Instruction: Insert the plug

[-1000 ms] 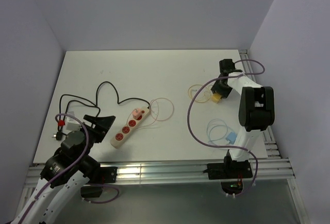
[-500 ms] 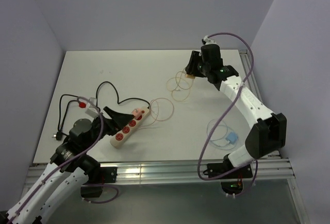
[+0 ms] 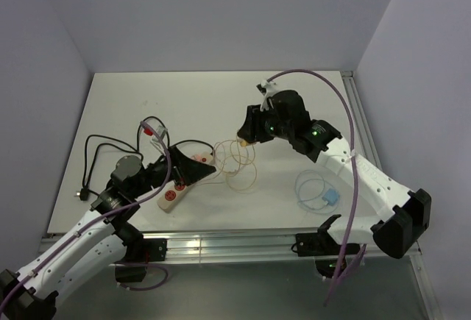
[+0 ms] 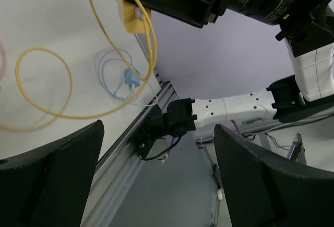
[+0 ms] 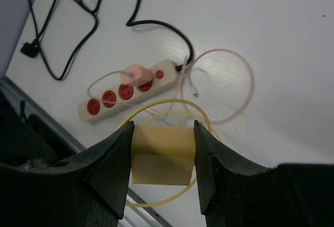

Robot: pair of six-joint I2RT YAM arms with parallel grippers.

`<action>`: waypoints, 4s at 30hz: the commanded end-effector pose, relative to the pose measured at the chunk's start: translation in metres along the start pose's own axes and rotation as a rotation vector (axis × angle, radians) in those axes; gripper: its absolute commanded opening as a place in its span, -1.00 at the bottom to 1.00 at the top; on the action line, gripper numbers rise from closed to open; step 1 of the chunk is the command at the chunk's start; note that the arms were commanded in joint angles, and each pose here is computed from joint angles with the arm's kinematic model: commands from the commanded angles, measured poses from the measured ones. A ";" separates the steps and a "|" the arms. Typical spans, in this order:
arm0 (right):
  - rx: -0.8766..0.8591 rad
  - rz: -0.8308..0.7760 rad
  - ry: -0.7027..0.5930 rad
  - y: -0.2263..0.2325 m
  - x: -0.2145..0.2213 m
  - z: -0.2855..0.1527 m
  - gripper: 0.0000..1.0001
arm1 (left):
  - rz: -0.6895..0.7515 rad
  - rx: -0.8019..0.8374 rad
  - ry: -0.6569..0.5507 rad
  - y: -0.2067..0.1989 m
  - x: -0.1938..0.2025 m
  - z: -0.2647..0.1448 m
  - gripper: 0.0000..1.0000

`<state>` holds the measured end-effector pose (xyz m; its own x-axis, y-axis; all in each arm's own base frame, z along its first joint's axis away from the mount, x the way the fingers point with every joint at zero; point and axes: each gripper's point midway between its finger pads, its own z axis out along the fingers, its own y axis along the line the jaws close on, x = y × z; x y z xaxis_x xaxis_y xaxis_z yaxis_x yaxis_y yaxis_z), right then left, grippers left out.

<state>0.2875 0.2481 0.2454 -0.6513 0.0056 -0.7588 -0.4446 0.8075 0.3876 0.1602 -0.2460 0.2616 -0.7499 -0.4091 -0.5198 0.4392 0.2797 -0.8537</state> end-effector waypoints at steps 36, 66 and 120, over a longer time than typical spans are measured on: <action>-0.042 0.066 -0.087 0.053 0.033 -0.073 -1.00 | 0.269 0.020 0.106 -0.063 0.041 0.024 -0.99; -0.210 -0.201 -0.495 0.076 -0.041 -0.142 -1.00 | 0.203 0.301 0.236 -0.076 0.098 -0.016 0.30; -1.130 -0.664 -0.190 0.193 0.043 -0.205 -1.00 | -0.201 0.376 0.154 -0.157 0.047 0.002 0.99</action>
<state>0.0501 0.2828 0.3731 -0.1158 -0.1140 -0.9867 -0.9654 -0.2208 0.1388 0.0655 -0.3131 0.3441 -0.8816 -0.2786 -0.3810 0.3999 -0.0120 -0.9165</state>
